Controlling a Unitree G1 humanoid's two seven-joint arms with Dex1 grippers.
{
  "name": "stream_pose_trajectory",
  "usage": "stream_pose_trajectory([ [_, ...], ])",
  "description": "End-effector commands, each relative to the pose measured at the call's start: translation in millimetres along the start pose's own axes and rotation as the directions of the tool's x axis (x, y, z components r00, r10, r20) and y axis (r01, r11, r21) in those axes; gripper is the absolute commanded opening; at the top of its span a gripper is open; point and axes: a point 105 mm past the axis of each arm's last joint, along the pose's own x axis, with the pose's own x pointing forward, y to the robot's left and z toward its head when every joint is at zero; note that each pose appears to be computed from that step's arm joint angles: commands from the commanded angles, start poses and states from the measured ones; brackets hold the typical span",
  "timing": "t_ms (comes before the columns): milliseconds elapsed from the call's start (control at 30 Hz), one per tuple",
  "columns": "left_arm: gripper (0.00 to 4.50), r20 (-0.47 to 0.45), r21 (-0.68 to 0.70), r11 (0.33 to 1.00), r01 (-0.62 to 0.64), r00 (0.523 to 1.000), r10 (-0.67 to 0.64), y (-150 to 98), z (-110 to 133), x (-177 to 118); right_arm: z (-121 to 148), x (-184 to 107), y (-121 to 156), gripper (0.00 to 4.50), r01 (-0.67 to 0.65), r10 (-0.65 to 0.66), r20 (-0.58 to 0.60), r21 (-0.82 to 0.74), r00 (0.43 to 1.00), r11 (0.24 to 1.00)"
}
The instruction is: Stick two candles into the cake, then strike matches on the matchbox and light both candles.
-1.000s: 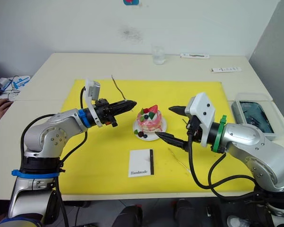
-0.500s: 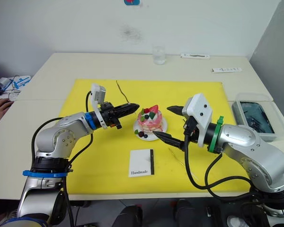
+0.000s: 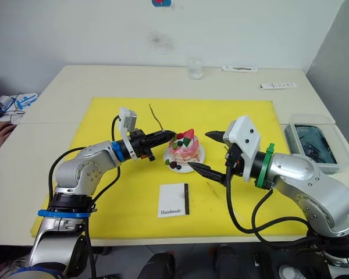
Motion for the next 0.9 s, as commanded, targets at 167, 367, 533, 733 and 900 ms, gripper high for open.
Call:
stream_pose_trajectory([
  [167, 0.00, 0.027, 0.057, 0.998, 0.013, 1.000, -0.015, -6, 7, 3, 12, -2, 3, 4.49, 0.006, -0.005, 0.036, -0.043, 0.999, 0.999],
  [367, 0.00, 0.009, 0.059, 0.998, 0.010, 1.000, -0.010, -6, -4, 2, 12, -1, 4, 4.49, 0.003, -0.002, 0.043, -0.041, 0.999, 0.999],
  [533, 0.00, 0.005, 0.068, 0.998, 0.004, 1.000, -0.005, -6, -14, 3, 13, 0, 4, 4.49, 0.003, -0.001, 0.052, -0.038, 0.999, 0.999],
  [733, 0.00, -0.005, 0.088, 0.996, -0.011, 1.000, 0.012, -5, -26, 5, 12, 0, 6, 4.49, -0.002, 0.004, 0.055, -0.036, 0.998, 0.999],
  [900, 0.00, -0.015, 0.083, 0.996, -0.025, 1.000, 0.027, -2, -36, 4, 12, 0, 6, 4.49, -0.004, 0.006, 0.057, -0.033, 0.998, 0.999],
])
